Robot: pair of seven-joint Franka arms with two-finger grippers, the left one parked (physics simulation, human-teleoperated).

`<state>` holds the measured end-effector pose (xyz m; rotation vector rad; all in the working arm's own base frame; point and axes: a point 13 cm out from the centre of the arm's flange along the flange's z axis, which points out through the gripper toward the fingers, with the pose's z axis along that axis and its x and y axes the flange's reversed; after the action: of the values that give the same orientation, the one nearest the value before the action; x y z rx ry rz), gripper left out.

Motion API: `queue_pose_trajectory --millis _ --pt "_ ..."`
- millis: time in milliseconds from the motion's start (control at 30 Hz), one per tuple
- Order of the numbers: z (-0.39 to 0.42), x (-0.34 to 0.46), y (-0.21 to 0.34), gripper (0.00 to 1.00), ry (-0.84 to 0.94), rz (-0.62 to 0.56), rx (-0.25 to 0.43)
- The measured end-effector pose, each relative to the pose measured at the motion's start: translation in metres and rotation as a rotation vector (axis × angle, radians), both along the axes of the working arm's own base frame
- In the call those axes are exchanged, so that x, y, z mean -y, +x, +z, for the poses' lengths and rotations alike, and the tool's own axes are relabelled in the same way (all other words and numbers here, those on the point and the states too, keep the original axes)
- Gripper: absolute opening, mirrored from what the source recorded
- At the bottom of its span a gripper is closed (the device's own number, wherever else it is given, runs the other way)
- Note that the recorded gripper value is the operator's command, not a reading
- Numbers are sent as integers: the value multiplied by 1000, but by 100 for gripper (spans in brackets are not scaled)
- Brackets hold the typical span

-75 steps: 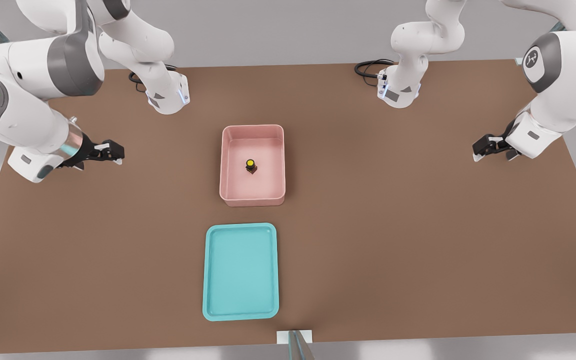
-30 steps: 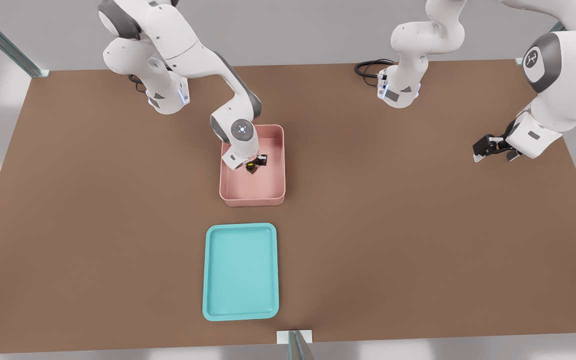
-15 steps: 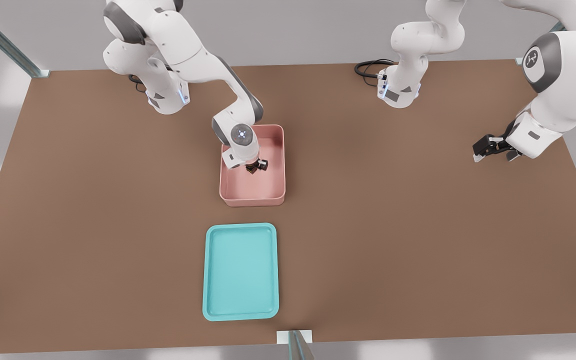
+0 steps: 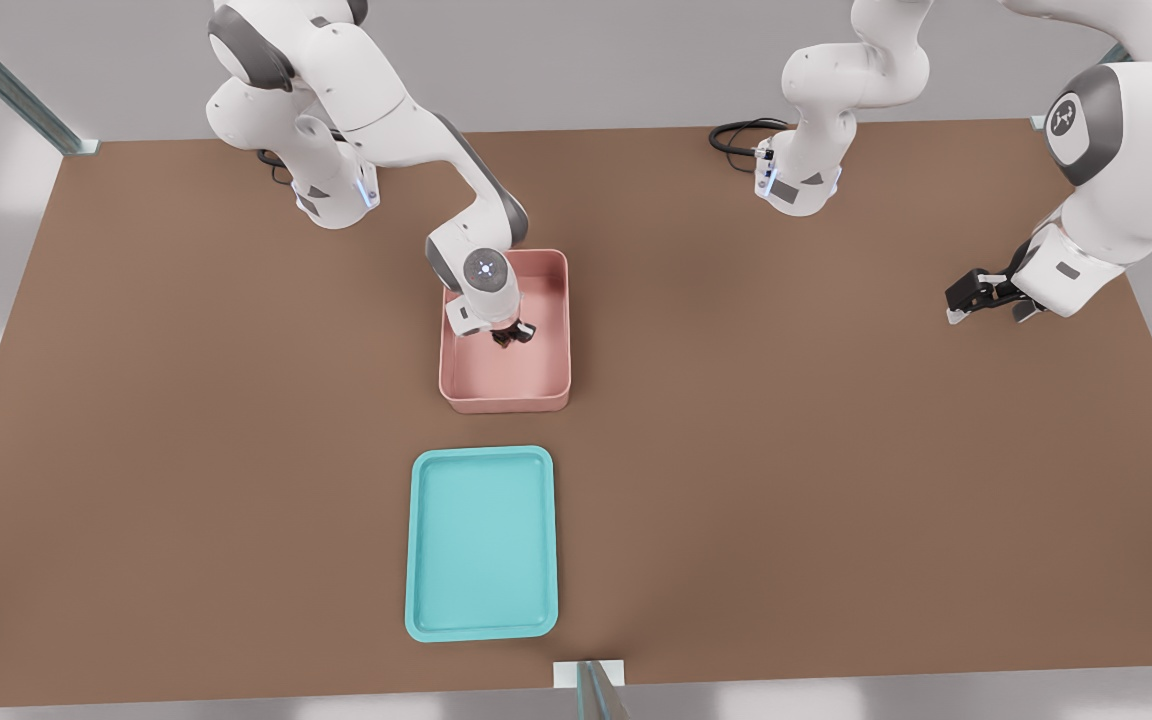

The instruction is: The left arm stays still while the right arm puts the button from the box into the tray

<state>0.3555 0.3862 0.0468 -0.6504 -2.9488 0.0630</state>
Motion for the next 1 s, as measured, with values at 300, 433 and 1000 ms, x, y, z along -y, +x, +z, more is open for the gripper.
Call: queue_pose_trajectory --millis 300,433,1000 --pt "33 -11 16 39 49 1 33" --pt "137 -61 60 37 166 38 111" --pt "113 -2 319 36 186 83 202"
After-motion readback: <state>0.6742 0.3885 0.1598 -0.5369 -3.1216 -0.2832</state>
